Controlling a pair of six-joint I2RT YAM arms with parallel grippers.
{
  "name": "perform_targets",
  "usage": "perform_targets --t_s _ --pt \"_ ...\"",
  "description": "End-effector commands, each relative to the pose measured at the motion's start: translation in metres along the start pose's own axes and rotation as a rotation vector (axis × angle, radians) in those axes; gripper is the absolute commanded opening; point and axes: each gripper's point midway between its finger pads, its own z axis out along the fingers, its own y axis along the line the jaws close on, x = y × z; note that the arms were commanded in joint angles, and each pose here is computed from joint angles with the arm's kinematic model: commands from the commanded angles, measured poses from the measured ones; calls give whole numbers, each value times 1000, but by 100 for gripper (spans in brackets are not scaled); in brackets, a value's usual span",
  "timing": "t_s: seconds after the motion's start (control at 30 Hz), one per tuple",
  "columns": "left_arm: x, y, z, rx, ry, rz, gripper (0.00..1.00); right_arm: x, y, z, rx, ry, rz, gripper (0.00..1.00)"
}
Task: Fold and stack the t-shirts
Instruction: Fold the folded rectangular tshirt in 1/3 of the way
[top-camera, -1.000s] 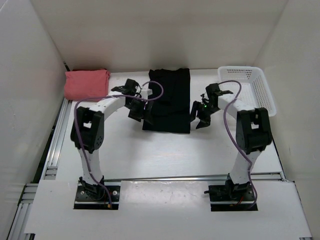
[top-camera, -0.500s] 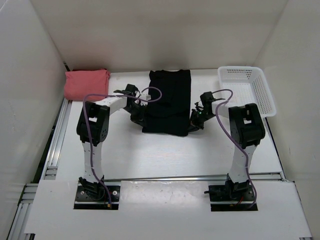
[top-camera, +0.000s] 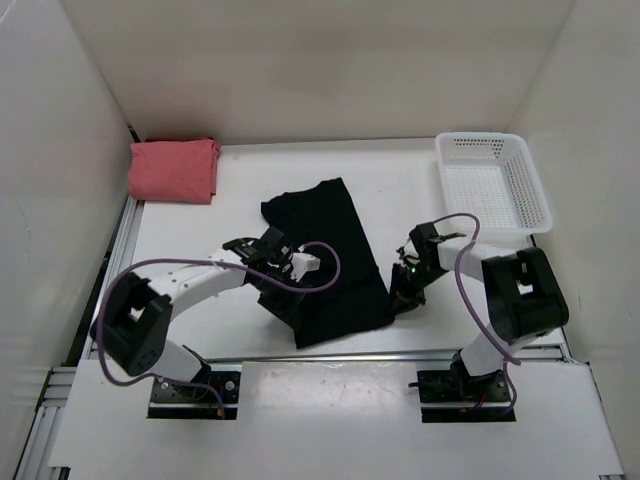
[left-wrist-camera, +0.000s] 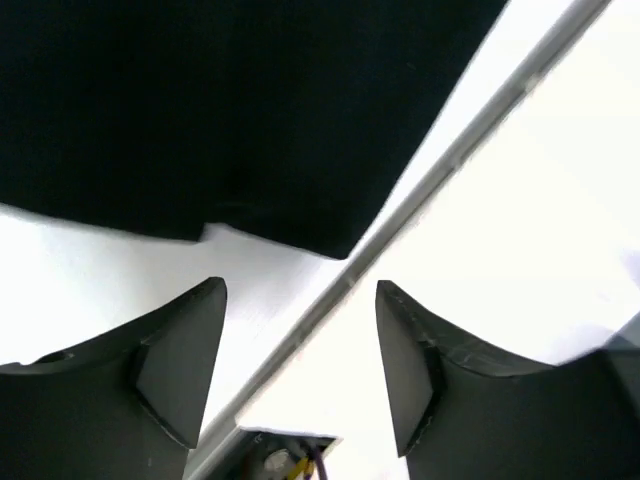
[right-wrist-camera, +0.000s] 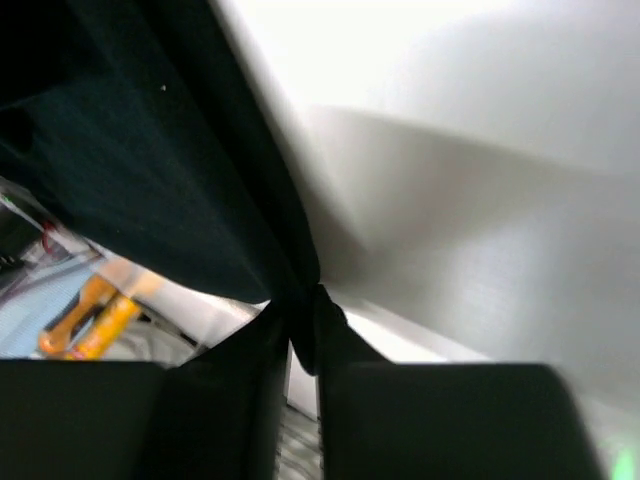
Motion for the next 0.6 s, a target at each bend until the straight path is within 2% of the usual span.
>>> perform_targets --t_s 0.0,0.13,0.17,0.2,0.23,0.27,0.33,0.43,0.57 --pt "0 6 -13 -103 -50 57 74 46 -2 -4 5 93 -28 25" --pt "-22 23 -51 -302 -76 59 70 46 11 -28 22 40 -83 36" --pt "-17 26 -54 -324 -37 44 68 34 17 -43 30 -1 -86 39" --pt "-21 34 -58 -375 -42 45 67 26 19 -51 44 -28 -95 44" --pt "-21 36 -59 -378 -44 36 65 17 21 -58 53 -56 -111 46" --pt "-25 36 -62 -388 -67 43 63 1 28 -65 64 -93 -138 47" --pt "-47 42 -67 -431 -194 77 65 -11 34 -67 61 -102 -166 50" --pt "-50 33 -62 -417 -229 123 75 -24 48 -61 11 -49 -149 50" --pt "-46 18 -46 -318 -108 106 76 -38 51 -47 -1 -1 -98 50"
